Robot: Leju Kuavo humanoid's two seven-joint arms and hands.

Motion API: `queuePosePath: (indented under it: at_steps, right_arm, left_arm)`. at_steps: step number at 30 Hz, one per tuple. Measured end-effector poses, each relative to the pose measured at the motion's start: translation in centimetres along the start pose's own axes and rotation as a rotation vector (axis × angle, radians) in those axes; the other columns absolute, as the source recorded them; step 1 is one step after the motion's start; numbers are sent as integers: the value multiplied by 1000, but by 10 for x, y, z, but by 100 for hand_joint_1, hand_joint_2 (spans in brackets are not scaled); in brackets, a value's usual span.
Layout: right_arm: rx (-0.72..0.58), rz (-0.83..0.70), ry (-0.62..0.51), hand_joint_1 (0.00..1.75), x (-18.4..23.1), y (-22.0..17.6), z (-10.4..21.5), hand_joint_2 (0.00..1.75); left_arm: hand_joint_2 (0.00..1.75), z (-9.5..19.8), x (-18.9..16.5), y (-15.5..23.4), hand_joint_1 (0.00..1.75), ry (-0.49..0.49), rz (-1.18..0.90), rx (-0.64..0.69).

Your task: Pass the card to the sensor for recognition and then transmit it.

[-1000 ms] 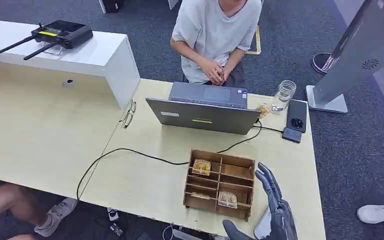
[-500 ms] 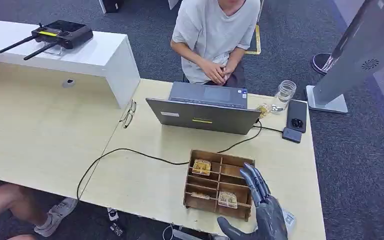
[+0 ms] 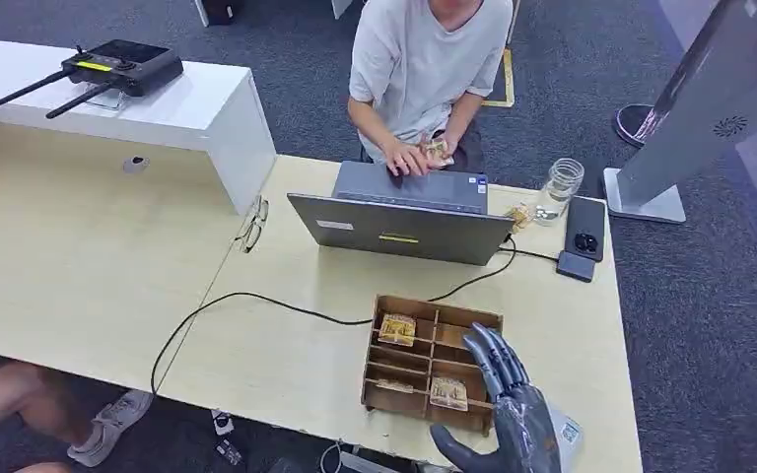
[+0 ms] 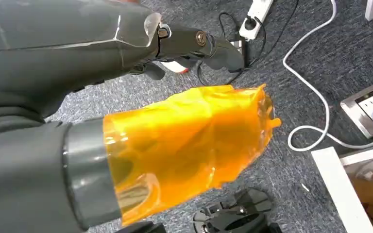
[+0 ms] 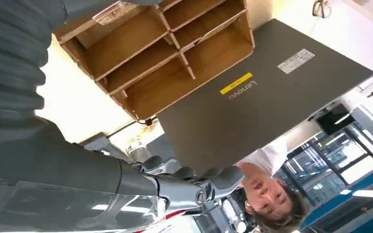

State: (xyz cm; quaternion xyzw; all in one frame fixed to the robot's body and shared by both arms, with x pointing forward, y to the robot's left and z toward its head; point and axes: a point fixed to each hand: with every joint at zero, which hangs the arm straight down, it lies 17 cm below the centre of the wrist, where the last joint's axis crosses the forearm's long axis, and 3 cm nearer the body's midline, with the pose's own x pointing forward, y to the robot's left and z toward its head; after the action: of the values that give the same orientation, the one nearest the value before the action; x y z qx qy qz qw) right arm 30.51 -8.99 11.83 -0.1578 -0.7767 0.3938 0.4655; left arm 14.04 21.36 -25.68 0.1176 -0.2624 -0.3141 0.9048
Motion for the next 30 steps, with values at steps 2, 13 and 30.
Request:
queuePosePath:
  at_steps: [2, 13, 30]
  right_arm:
    - [7, 8, -1, 0, -1, 2, 0, 175]
    - [49, 59, -14, 0, 0, 20, -1, 175]
    - [84, 304, 65, 0, -28, 43, 15, 175]
  left_arm:
    - [0, 0, 0, 0, 0, 0, 0, -1]
    - [0, 0, 0, -1, 0, 4, -8, -7]
    - [0, 0, 1, -3, 0, 4, -14, -23]
